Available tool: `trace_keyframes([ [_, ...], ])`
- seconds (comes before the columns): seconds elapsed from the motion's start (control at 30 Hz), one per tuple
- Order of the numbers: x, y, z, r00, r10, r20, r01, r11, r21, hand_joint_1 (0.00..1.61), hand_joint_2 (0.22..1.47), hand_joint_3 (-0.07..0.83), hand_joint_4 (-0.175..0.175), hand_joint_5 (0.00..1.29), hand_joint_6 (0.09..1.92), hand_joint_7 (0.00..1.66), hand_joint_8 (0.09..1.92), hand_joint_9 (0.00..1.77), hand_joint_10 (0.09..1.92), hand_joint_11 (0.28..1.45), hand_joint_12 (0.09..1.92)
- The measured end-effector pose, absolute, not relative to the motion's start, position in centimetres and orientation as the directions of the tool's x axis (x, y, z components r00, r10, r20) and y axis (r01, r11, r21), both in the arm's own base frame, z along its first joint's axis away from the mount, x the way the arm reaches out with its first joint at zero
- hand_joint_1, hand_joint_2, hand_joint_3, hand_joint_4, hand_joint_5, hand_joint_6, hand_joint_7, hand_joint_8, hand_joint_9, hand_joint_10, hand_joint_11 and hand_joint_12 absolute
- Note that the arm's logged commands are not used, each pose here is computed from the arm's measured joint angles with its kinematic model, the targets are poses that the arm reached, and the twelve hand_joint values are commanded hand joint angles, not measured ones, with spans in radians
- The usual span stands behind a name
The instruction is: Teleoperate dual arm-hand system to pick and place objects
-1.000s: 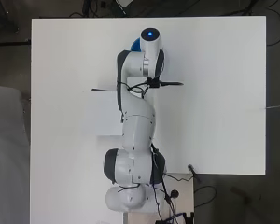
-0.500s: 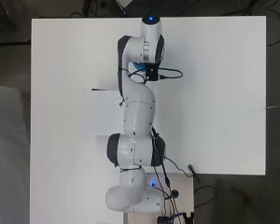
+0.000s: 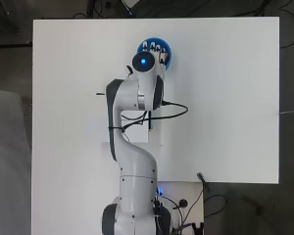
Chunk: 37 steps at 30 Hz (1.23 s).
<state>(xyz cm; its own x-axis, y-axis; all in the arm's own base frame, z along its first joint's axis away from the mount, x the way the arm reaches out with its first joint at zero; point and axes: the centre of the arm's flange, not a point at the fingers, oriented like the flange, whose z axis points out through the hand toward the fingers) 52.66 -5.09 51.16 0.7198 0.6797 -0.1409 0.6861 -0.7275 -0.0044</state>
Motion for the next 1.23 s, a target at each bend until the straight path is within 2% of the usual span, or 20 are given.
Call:
trace_keyframes([
  [0.13, 47.0, -2.9, 55.1, 0.715, 0.693, -0.095, 0.699, -0.714, 0.054, 0.00, 1.00, 0.004, 0.085, 0.19, 0.09, 0.23, 0.09, 0.37, 0.09, 0.48, 0.09],
  [0.3, 39.2, -0.4, 58.5, 0.708, 0.703, -0.071, 0.706, -0.698, 0.124, 0.00, 0.98, -0.004, 0.084, 0.17, 0.09, 0.24, 0.09, 0.39, 0.09, 0.48, 0.09],
  [0.47, 34.6, 1.4, 57.4, 0.706, 0.700, -0.108, 0.708, -0.692, 0.142, 0.00, 1.00, 0.003, 0.083, 0.17, 0.09, 0.28, 0.09, 0.42, 0.09, 0.49, 0.09],
  [0.73, 33.0, 2.3, 54.7, 0.716, 0.688, -0.117, 0.697, -0.698, 0.162, 0.00, 0.99, -0.003, 0.094, 0.21, 0.09, 0.34, 0.09, 0.46, 0.09, 0.51, 0.09],
  [0.97, 33.2, 3.0, 54.8, 0.724, 0.682, -0.099, 0.688, -0.708, 0.159, 0.00, 0.98, -0.006, 0.098, 0.21, 0.09, 0.34, 0.09, 0.46, 0.09, 0.50, 0.09],
  [1.23, 34.7, 3.6, 55.0, 0.716, 0.686, -0.128, 0.698, -0.699, 0.156, 0.00, 0.99, -0.001, 0.103, 0.19, 0.09, 0.30, 0.09, 0.44, 0.09, 0.49, 0.09],
])
